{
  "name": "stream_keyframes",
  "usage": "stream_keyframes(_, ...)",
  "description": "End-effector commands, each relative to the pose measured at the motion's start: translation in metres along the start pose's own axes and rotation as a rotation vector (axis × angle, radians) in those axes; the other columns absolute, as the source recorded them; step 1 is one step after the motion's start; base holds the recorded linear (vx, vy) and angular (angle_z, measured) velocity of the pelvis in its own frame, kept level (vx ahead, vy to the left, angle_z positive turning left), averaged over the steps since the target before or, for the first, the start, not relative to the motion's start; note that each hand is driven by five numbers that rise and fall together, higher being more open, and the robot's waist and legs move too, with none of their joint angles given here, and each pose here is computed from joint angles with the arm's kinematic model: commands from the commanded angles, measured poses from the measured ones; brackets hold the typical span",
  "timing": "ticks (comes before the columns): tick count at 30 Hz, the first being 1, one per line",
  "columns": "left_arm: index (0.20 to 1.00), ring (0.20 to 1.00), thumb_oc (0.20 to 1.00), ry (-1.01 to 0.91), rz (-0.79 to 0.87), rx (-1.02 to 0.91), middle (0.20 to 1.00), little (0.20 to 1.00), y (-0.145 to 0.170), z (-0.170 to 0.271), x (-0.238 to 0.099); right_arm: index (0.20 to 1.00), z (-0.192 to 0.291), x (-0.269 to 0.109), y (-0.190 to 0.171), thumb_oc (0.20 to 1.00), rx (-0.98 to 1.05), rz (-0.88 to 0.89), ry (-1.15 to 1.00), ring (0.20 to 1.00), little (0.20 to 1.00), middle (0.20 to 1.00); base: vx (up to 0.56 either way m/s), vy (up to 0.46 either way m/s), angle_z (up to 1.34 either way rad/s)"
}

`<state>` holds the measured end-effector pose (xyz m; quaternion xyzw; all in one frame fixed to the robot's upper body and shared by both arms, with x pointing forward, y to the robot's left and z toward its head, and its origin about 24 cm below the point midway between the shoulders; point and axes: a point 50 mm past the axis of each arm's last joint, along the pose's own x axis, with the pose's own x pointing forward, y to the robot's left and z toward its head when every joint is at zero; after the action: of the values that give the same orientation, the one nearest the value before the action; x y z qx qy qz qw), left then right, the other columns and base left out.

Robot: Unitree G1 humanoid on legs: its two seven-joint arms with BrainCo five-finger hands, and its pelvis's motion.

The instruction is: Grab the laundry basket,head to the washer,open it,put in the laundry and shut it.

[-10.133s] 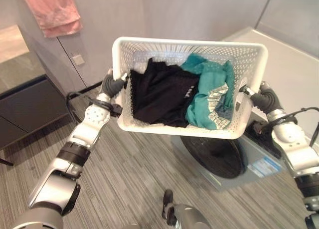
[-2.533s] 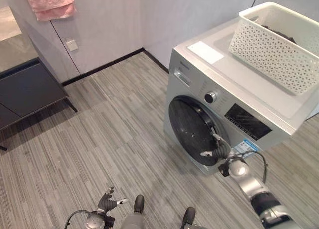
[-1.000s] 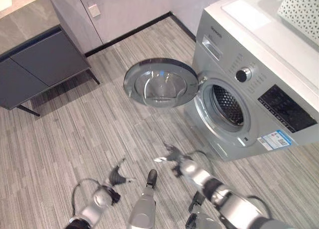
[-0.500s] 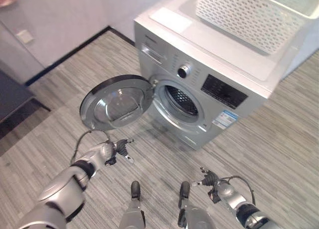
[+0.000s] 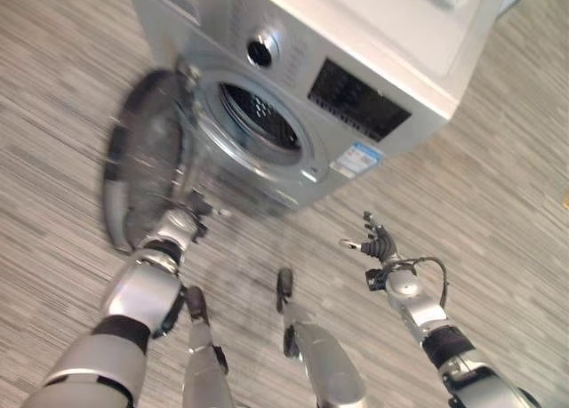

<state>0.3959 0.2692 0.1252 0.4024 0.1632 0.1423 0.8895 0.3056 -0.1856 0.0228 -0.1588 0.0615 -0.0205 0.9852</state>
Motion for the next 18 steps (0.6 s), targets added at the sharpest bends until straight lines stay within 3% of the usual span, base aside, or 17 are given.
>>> stream_keyframes(1,1.000,1.000,1.000,0.011,0.362,-0.023,1.000,1.000,0.101,-0.008,-0.001,1.000,-0.014,-0.015,-0.004,1.000,0.064,-0.043,0.000,1.000,1.000,1.000,0.03,-0.045,0.06)
stream_keyframes(10,1.000,1.000,1.000,-0.073,0.301,0.052,1.000,1.000,0.078,-0.017,0.000,1.000,-0.070,-0.040,0.006,1.000,-0.019,0.066,0.215,1.000,1.000,1.000,0.03,-0.013,0.12)
stream_keyframes(18,1.000,1.000,1.000,-0.036,0.195,-0.056,1.000,1.000,0.039,-0.069,-0.009,1.000,-0.147,-0.089,-0.003,1.000,-0.047,0.043,0.599,1.000,1.000,1.000,0.06,0.067,-0.05)
